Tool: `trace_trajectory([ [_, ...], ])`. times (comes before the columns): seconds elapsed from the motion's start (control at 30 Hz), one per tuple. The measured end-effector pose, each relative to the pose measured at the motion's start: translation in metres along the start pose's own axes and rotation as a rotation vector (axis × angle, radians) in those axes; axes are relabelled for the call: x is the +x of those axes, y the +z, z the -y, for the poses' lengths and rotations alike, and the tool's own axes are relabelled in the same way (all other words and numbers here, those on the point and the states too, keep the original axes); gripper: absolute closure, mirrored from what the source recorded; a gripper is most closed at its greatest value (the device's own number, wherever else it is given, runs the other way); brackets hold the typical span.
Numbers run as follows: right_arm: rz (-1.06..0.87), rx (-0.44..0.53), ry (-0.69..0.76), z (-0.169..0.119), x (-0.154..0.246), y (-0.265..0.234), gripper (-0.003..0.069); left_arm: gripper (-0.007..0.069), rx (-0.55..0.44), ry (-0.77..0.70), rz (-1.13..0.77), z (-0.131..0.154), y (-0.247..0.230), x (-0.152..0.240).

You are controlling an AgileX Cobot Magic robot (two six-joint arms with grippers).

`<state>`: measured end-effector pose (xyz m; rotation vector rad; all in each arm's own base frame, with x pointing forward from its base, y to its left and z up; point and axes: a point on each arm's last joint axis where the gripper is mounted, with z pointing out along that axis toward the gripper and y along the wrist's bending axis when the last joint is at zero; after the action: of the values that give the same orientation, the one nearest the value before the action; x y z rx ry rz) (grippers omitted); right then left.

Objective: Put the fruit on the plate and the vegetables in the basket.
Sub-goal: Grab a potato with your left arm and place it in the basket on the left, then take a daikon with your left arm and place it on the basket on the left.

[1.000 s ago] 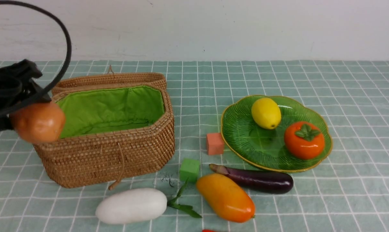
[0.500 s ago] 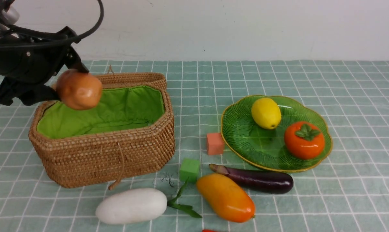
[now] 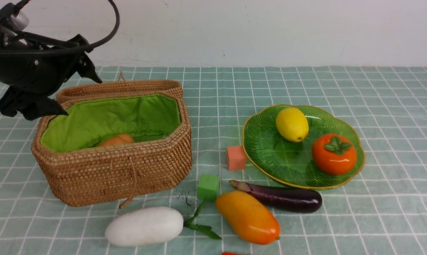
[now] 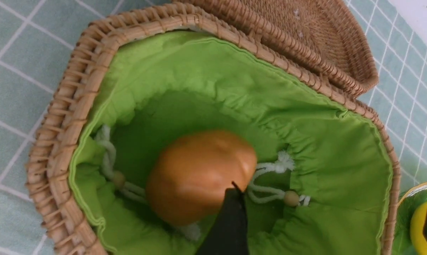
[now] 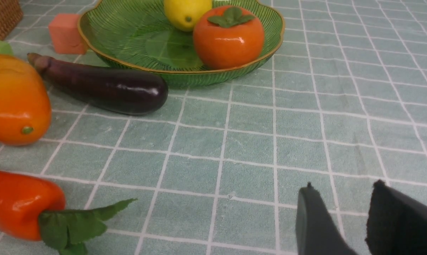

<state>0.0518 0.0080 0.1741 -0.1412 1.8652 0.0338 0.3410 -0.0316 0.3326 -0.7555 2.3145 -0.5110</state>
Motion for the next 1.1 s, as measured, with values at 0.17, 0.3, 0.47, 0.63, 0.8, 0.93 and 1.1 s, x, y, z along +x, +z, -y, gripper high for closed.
trace_trajectory([
  [0.17,0.0,0.0,0.0,0.0,0.0,0.0,0.0417,0.002,-0.051,0.104,-0.093,-0.005,-0.008,0.009],
  [0.3,0.0,0.0,0.0,0.0,0.0,0.0,0.0417,0.01,-0.115,0.2,-0.254,-0.008,-0.021,0.028],
  [0.47,0.0,0.0,0.0,0.0,0.0,0.0,0.0417,0.0148,-0.118,0.319,-0.369,-0.003,-0.022,0.065],
  [0.63,0.0,0.0,0.0,0.0,0.0,0.0,0.0417,0.016,-0.093,0.395,-0.448,0.008,-0.005,0.122],
  [0.8,0.0,0.0,-0.002,0.0,0.0,0.0,0.0417,0.016,-0.084,0.541,-0.452,0.015,-0.001,0.143],
  [0.93,0.0,0.0,-0.002,0.0,0.0,0.0,0.0417,0.0165,-0.069,0.713,-0.445,0.016,-0.001,0.145],
  [1.1,0.0,0.0,-0.002,0.0,0.0,0.0,0.0417,0.0167,-0.044,1.178,-0.455,0.011,0.0,0.14],
])
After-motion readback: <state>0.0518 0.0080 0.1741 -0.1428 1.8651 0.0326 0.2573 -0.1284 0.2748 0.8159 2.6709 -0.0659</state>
